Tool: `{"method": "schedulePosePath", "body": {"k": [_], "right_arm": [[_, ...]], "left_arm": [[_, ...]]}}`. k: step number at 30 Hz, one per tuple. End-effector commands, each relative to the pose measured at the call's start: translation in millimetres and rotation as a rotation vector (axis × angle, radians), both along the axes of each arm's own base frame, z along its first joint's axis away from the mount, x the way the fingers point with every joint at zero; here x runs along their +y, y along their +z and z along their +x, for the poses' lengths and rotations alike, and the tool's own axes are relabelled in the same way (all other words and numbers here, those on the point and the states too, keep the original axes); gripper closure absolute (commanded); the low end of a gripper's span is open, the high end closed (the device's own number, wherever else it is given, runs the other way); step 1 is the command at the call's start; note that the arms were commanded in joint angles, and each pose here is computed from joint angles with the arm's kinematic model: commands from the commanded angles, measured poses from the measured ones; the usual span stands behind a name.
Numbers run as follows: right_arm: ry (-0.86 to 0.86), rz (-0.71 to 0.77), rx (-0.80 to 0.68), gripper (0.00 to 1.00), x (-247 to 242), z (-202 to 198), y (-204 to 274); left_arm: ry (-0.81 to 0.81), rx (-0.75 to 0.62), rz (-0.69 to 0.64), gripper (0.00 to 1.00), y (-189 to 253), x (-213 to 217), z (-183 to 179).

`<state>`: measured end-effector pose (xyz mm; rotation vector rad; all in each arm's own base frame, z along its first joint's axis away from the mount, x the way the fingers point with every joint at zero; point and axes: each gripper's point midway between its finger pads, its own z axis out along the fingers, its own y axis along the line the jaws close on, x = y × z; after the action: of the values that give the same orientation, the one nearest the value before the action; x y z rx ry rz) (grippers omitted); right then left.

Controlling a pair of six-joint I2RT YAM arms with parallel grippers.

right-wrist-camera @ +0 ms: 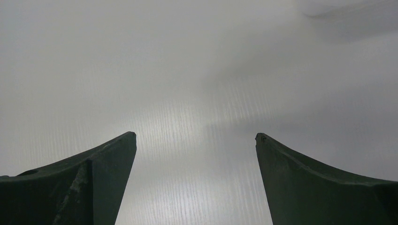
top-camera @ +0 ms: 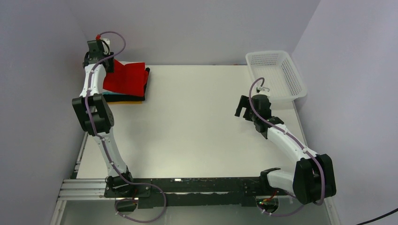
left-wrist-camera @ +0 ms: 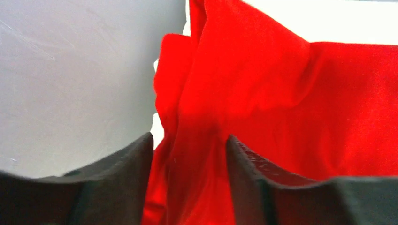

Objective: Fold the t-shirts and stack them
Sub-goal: Put the neatly folded tshirt into the corner of the board with the left arm, then reset both arms

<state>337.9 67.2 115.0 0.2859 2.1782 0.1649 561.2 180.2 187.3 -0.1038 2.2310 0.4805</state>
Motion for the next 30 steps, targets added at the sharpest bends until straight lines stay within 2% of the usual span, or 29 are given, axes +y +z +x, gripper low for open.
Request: {"method": "schedulePosePath", "body": {"k": [1, 2, 3, 9, 13, 16, 20, 25, 30], "right_arm": [[-0.014, -0.015, -0.052, 0.00, -3, 12, 20], [-0.014, -0.013, -0.053, 0.00, -3, 13, 20], [-0.012, -0.012, -0.054, 0.00, -3, 12, 21], [-0.018, -0.009, -0.077, 0.00, -4, 9, 25], [-0.016, -0.007, -0.082, 0.00, -4, 8, 27], [-0.014, -0.008, -0.079, 0.00, -4, 7, 26], [-0.020, -0.019, -0.072, 0.00, -6, 7, 24], [-0.015, -0.018, -0.072, 0.00, -5, 8, 22], [-0.013, -0.026, -0.048, 0.00, -5, 10, 16]], "left_arm": [[0.041, -0.104, 0.036, 0.17, 38, 18, 6], [0.046, -0.116, 0.031, 0.05, 43, 17, 5], [0.055, -0.131, 0.027, 0.01, 49, 18, 4], [0.145, -0.307, -0.063, 0.01, 96, 10, -10], [0.017, -0.367, -0.206, 0.01, 94, -24, -4], [-0.049, -0.338, -0.290, 0.01, 76, -40, 8], [-0.011, -0.232, -0.338, 0.01, 27, -35, 17], [0.027, -0.135, -0.375, 0.01, -29, -19, 11], [0.067, -0.085, -0.524, 0.01, -74, -3, -2]]}}
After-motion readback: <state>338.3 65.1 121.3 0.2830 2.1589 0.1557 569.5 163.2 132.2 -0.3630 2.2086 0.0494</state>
